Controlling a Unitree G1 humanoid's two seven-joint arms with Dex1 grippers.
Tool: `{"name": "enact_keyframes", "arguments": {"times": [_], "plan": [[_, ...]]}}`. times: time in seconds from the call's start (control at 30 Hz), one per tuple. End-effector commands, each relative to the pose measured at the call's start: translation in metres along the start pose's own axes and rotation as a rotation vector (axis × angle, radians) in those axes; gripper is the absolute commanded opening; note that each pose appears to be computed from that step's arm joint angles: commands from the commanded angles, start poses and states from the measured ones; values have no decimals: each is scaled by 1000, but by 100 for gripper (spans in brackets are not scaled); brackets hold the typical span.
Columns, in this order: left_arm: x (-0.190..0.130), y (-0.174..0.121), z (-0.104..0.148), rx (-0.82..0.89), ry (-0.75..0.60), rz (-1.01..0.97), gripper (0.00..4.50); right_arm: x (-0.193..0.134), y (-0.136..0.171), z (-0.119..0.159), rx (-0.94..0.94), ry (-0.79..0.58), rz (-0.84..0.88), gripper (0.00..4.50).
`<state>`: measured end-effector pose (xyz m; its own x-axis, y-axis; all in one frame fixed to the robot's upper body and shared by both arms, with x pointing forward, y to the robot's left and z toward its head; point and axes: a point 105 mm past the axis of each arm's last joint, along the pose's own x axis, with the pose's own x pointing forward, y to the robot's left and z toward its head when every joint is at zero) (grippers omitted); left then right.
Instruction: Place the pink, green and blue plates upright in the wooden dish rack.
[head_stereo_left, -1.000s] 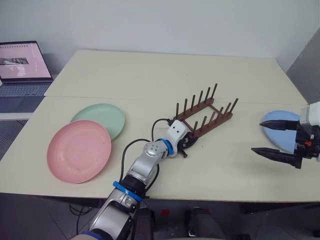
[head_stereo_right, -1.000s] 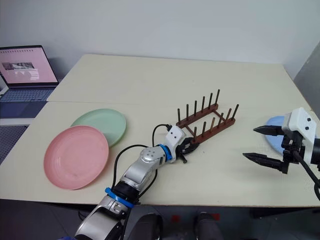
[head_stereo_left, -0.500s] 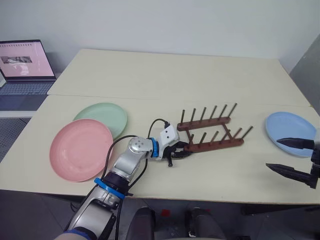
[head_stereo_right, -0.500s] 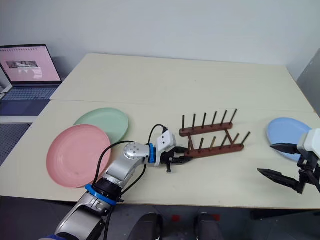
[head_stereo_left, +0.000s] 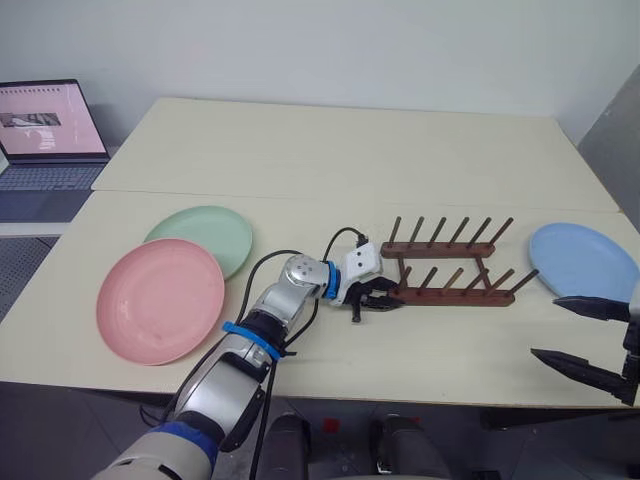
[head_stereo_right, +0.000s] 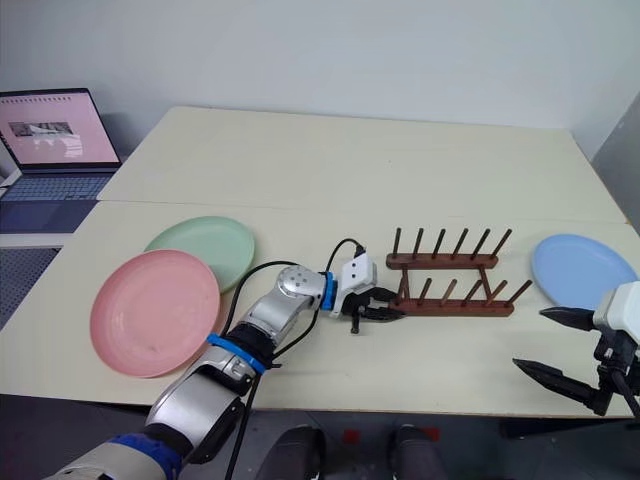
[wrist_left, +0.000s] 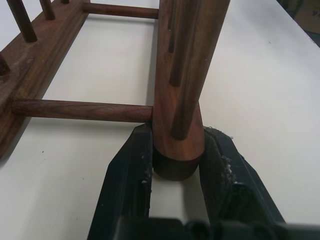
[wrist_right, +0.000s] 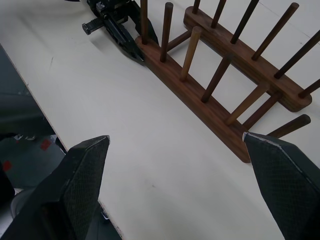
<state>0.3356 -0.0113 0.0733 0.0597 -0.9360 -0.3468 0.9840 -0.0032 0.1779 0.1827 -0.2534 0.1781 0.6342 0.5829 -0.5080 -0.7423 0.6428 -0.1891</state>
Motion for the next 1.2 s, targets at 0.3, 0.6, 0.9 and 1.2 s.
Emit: {"name": "enact_keyframes", "arguments": {"times": [0.3,0.6,0.9,1.2], "plan": [[-59,13,34,129,-53,91,392,12,-7,-1,-56,35,-34,450],[-49,-48,35,81,-11,-66,236,43,-18,-19,-96,150,1,356],[-7,-34,15,48,30,111,0,77,-32,-34,-103,177,-26,19],[7,-8,16,65,30,218,0,117,-59,-45,-132,168,-117,5]]}}
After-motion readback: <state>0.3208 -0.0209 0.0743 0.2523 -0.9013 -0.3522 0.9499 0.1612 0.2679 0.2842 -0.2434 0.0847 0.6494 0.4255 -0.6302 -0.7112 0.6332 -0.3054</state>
